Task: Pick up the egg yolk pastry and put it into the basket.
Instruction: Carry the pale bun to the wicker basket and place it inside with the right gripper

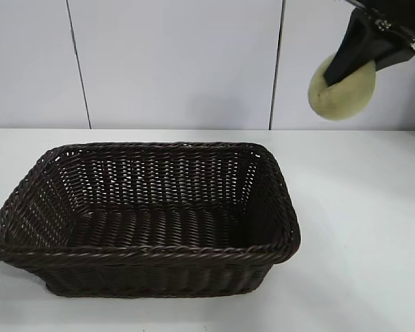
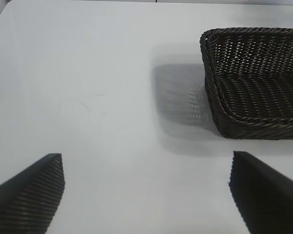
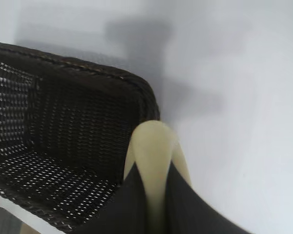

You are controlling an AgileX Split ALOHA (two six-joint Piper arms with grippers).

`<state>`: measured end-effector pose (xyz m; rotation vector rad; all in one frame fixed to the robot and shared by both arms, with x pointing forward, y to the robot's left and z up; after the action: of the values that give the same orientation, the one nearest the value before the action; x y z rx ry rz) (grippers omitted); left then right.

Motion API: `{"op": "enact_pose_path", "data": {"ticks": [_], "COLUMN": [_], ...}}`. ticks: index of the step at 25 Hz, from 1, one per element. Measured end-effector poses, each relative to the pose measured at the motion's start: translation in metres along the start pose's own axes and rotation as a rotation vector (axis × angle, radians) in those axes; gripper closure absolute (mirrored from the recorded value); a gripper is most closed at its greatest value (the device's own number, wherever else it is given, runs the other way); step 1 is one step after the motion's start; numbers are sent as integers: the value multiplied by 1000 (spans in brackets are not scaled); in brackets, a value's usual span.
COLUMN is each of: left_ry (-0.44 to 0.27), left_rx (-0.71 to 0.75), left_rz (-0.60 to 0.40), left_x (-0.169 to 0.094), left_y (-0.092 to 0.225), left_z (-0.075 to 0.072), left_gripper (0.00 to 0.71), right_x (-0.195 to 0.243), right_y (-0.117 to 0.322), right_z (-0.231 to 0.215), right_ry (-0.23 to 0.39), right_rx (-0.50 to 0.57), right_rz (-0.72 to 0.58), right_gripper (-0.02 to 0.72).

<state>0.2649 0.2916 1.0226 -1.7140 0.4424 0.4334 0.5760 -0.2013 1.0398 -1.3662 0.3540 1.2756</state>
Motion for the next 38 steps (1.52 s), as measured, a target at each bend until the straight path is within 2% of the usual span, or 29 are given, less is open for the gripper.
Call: {"op": "enact_pose_path", "data": {"ticks": [3, 8, 15, 25, 34, 36, 38], "left_ry": [0, 0, 0, 0, 0, 0, 0], "left_rx": [0, 0, 0, 0, 0, 0, 0], "left_rz": [0, 0, 0, 0, 0, 0, 0], "left_x": [0, 0, 0, 0, 0, 0, 0], "left_y": [0, 0, 0, 0, 0, 0, 0], "left_z": [0, 0, 0, 0, 0, 0, 0], "left_gripper": [46, 46, 46, 46, 46, 46, 46], "right_x": [20, 61, 114, 143, 186, 186, 187], "right_y": [-1, -5, 2, 7, 30, 29, 29], "right_z": [20, 77, 130, 122, 110, 110, 110], "right_ry": [-44, -103, -133, -95, -88, -87, -87], "right_rx": [-35, -161, -261, -273, -226, -223, -222], "right_rz": [25, 18, 1, 21, 133, 129, 126], "right_gripper": [673, 673, 673, 673, 666, 623, 501]}}
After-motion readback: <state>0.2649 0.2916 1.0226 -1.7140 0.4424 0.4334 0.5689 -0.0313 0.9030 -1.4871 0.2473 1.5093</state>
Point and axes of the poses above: a point on each arm's last joint axis where the gripper is mounted, x pointing out along that axis toward the gripper, z along the wrist's bending axis when the last joint is at zero, y = z × x, the point moved 4 cm from there along x, pointing out along that axis toward the gripper, and after that the axes turned 13 degrees about -x, right-handed, at the moved point
